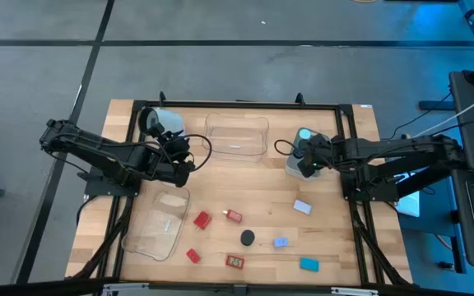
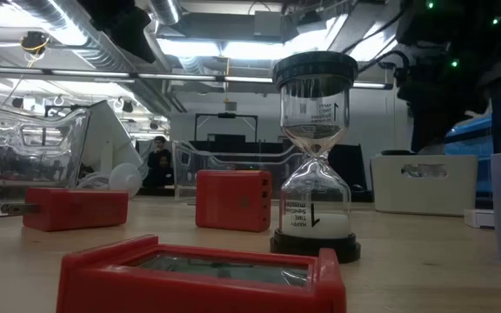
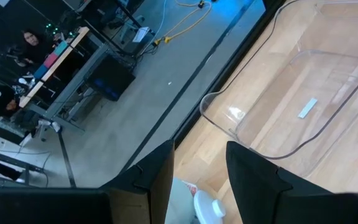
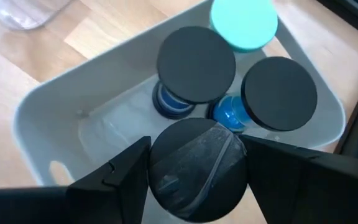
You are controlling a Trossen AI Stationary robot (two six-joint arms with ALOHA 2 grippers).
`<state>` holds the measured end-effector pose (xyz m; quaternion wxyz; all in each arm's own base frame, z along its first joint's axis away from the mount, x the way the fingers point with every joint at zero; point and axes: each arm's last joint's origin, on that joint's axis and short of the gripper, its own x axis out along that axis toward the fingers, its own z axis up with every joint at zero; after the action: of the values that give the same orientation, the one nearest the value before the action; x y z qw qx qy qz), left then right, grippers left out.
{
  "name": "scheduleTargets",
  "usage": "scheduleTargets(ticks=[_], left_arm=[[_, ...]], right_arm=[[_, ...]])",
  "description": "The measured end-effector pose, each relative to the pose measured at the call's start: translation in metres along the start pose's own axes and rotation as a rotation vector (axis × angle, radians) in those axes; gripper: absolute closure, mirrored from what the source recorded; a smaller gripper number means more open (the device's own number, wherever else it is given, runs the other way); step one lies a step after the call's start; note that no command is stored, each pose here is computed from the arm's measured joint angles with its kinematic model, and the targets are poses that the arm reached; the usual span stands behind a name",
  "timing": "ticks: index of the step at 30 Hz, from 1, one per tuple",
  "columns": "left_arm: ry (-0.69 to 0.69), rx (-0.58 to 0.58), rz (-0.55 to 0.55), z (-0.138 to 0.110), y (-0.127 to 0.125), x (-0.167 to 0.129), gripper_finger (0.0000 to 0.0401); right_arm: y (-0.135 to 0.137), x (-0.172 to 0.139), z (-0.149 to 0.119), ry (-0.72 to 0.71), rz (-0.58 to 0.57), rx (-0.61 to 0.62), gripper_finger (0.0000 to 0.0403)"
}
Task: Pick & Place Office items
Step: Put the orange hourglass into the grey bin
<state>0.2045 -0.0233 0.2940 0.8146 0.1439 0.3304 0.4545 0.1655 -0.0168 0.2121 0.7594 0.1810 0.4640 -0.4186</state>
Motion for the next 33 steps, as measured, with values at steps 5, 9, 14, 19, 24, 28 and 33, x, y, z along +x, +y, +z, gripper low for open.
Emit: scheduleTargets(ticks=[5, 9, 14, 19, 24, 28, 33], left_arm=[[-0.003, 0.0, 0.005, 0.0, 0.0, 0.0, 0.0258], [-0.003, 0.0, 0.005, 0.0, 0.0, 0.0, 0.0258], [-0.003, -0.001, 0.005, 0.0, 0.0, 0.0, 0.0258], [-0.003, 0.0, 0.005, 0.0, 0.0, 0.0, 0.0258], [-0.003, 0.0, 0.005, 0.0, 0.0, 0.0, 0.0258], [-0.003, 0.0, 0.005, 0.0, 0.0, 0.0, 0.0258], [-0.003, -0.001, 0.005, 0.0, 0.0, 0.0, 0.0258]], right_arm=[[-0.001, 0.01, -0.001, -0.018, 0.008, 0.024, 0.0187], [-0.003, 0.016, -0.001, -0.023, 0.001, 0.037, 0.0186], [-0.007, 0.02, 0.001, -0.025, -0.022, 0.057, 0.0184], [-0.009, 0.021, 0.001, -0.045, -0.05, 0.043, 0.0159], [-0.009, 0.021, 0.001, -0.056, -0.059, 0.047, 0.0121], [-0.008, 0.021, 0.002, -0.06, -0.056, 0.05, 0.0095], [-0.007, 0.014, 0.008, -0.072, -0.049, 0.056, 0.007]])
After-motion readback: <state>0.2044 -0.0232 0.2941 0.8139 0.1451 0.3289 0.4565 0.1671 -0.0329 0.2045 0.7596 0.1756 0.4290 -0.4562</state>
